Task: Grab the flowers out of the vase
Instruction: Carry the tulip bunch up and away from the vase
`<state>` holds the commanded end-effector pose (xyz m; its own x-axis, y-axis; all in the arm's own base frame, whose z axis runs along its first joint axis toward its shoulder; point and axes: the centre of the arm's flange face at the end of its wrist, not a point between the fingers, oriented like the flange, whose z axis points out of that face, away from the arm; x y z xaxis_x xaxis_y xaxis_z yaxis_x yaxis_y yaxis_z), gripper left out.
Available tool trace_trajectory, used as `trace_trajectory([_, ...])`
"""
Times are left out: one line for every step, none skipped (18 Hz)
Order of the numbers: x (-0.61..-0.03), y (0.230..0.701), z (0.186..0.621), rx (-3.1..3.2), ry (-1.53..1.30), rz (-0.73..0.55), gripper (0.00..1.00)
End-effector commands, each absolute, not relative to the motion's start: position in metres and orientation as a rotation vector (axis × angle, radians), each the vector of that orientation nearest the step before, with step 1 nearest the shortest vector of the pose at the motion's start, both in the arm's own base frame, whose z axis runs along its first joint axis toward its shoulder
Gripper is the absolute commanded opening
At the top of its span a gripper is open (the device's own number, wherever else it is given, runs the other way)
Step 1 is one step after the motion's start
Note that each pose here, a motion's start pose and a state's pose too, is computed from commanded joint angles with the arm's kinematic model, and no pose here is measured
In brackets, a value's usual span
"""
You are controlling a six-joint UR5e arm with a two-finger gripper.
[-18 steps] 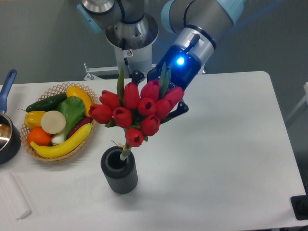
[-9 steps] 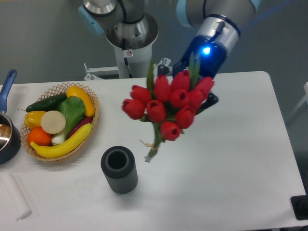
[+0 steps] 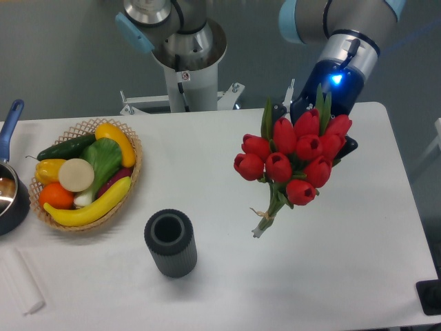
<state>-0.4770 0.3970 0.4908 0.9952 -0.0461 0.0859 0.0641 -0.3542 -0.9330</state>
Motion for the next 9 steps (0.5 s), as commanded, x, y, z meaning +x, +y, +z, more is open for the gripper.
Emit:
trace_trajectory([-0.4783,0.3965,0.4906,-1.929,-0.013,-0.112,0.32])
trace_trajectory([-0.4783,0.3965,0.4906,-1.929,-0.010,-0.110,0.32])
trace_trajectory([-0.4787,0.3966,0.4898,-1.930,-0.007,-0.108,0.32])
trace_trajectory([-0.4792,0.3977,0.4879,-1.932,-0.005,-0.109,0.32])
trace_trajectory([-0.4806,0.3981,0.4852,-1.933,-0.006,-0.112,0.32])
trace_trajectory([-0.4806,0.3981,0.4852,-1.933,-0.006,-0.112,0.32])
trace_trajectory([-0.4799,0.3988,0.4844,-1.933,-0.007,-0.116,0.32])
trace_trajectory([-0.4791,0.3995,0.4837,-1.934,-0.007,-0.118,0.32])
trace_trajectory([-0.4783,0.4001,0.4852,-1.934,-0.004,-0.115,0.32])
